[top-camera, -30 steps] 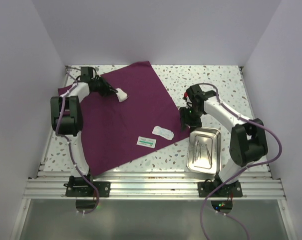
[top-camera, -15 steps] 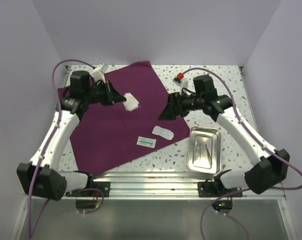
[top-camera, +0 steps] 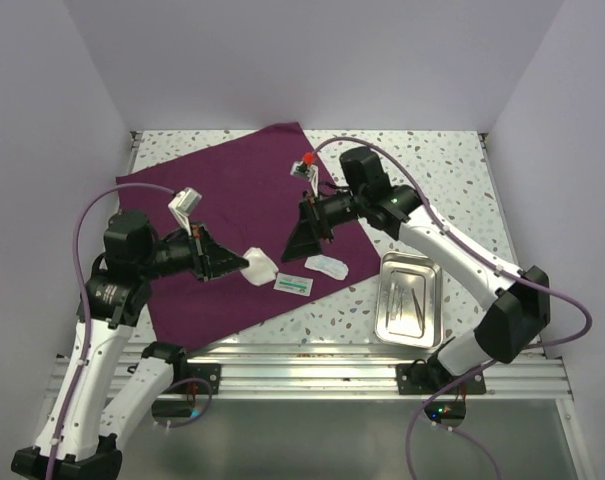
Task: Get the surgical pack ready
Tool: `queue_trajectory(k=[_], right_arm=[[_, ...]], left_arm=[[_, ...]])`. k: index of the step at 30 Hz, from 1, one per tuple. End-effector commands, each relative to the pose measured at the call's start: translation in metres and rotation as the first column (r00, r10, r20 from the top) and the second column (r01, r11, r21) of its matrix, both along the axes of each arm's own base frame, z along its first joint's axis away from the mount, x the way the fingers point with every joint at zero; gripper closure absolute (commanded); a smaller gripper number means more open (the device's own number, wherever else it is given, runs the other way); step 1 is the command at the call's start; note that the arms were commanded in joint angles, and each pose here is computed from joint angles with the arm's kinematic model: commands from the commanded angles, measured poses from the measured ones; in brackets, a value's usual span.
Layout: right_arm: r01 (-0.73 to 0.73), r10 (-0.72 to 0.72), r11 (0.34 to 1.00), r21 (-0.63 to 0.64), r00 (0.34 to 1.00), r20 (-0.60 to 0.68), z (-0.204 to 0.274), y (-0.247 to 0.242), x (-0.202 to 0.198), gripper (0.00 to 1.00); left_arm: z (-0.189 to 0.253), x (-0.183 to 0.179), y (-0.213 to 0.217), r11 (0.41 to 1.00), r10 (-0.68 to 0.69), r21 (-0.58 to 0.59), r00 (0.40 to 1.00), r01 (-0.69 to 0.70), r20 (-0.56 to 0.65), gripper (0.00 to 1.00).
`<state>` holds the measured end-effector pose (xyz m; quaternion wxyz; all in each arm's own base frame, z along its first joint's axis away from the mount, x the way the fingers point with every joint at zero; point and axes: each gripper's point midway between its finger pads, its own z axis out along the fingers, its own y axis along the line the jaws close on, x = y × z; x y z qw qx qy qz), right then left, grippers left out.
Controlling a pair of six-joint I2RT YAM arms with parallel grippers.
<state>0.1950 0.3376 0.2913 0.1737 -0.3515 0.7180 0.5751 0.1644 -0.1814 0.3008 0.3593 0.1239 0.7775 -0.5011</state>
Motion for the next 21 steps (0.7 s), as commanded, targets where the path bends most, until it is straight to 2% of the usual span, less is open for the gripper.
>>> queue_trajectory(k=[1, 11, 15, 18, 19, 21], right_arm=[[-0.098, 0.094, 0.992, 0.076, 0.994, 0.055, 0.026, 0.022, -0.008, 0.08], [-0.227, 0.226, 0.972, 0.06, 0.974, 0.017, 0.011, 0.059, -0.042, 0.14], [-0.239, 0.239, 0.969, 0.063, 0.971, 0.016, 0.011, 0.065, -0.047, 0.21], [-0.229, 0.229, 0.972, 0.062, 0.973, 0.003, 0.009, 0.064, -0.049, 0.37], [-0.226, 0.227, 0.973, 0.053, 0.974, -0.004, 0.005, 0.063, -0.05, 0.61], [-0.213, 0.214, 0.977, 0.028, 0.977, -0.022, -0.002, 0.061, -0.049, 0.9]], left_arm=[[0.003, -0.025, -0.004, 0.997, -0.069, -0.04, 0.997, 0.068, -0.042, 1.0], [0.011, -0.03, -0.004, 0.996, -0.062, -0.067, 0.996, 0.058, -0.057, 1.0], [0.006, -0.027, -0.004, 0.997, -0.049, -0.062, 0.996, 0.044, -0.069, 1.0], [0.003, -0.023, -0.004, 0.998, -0.045, -0.057, 0.996, 0.04, -0.078, 1.0], [0.002, -0.021, -0.004, 0.998, -0.046, -0.056, 0.996, 0.042, -0.081, 1.0], [0.002, -0.017, -0.004, 0.998, -0.037, -0.049, 0.996, 0.033, -0.081, 1.0]])
